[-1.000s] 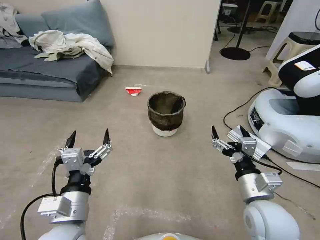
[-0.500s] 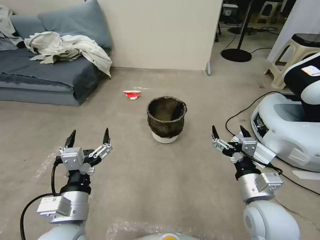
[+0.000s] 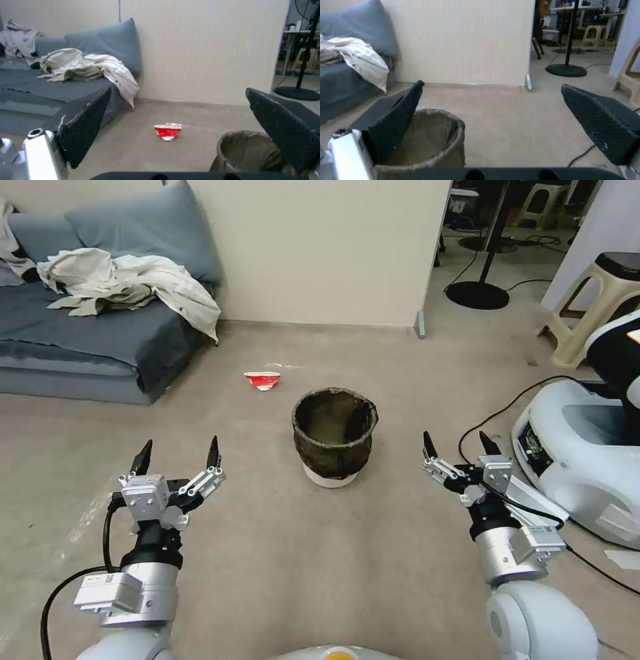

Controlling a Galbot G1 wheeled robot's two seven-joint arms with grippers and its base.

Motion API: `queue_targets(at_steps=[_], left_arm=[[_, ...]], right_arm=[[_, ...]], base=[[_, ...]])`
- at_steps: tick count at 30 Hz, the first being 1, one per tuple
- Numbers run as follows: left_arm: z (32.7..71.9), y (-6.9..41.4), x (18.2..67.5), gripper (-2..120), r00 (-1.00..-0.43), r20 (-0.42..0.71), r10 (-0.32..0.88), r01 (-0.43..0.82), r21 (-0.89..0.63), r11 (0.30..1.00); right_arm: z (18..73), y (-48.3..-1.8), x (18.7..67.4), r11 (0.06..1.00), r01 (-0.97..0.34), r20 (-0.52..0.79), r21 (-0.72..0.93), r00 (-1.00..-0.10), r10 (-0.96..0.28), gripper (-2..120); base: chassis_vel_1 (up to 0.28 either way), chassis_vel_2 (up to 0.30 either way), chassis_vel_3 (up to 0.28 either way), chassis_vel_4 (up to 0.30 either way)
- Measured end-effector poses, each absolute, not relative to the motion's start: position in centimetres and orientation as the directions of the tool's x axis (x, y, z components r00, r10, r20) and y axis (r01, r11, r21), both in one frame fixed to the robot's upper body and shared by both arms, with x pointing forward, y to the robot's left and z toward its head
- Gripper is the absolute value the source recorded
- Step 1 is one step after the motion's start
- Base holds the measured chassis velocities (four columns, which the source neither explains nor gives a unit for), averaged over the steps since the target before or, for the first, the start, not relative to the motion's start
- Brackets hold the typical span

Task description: Pick up the trash can from the floor.

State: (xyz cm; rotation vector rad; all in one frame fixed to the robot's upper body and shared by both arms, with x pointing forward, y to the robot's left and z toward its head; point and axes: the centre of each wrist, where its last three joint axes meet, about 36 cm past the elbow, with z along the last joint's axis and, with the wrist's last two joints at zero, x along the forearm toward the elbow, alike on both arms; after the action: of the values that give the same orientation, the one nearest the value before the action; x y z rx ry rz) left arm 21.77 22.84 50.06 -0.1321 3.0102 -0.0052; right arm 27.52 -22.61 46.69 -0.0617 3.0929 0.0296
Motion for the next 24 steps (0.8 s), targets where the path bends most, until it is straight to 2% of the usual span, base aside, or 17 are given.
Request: queue_targets(at_steps=[16,24], left_arm=[[50.07,22.88,21.94,100,-0.989,-0.128,-0.075,-0.074,-0.017,0.997],[49.98,23.13,22.12,100,-0.990,-0.125,-0.067,-0.067,-0.009,0.998]], right_arm=[[46.32,-22.51,27.43,0.999,-0.042,-0.041,0.011,-0.998,-0.041,100],[46.14,-22.47,27.47,0.999,-0.041,-0.044,0.014,-0.998,-0.040,100]], base=[[-0.123,0.122,0.129,-0.127],[-0.031,0.036,0.037,-0.026]])
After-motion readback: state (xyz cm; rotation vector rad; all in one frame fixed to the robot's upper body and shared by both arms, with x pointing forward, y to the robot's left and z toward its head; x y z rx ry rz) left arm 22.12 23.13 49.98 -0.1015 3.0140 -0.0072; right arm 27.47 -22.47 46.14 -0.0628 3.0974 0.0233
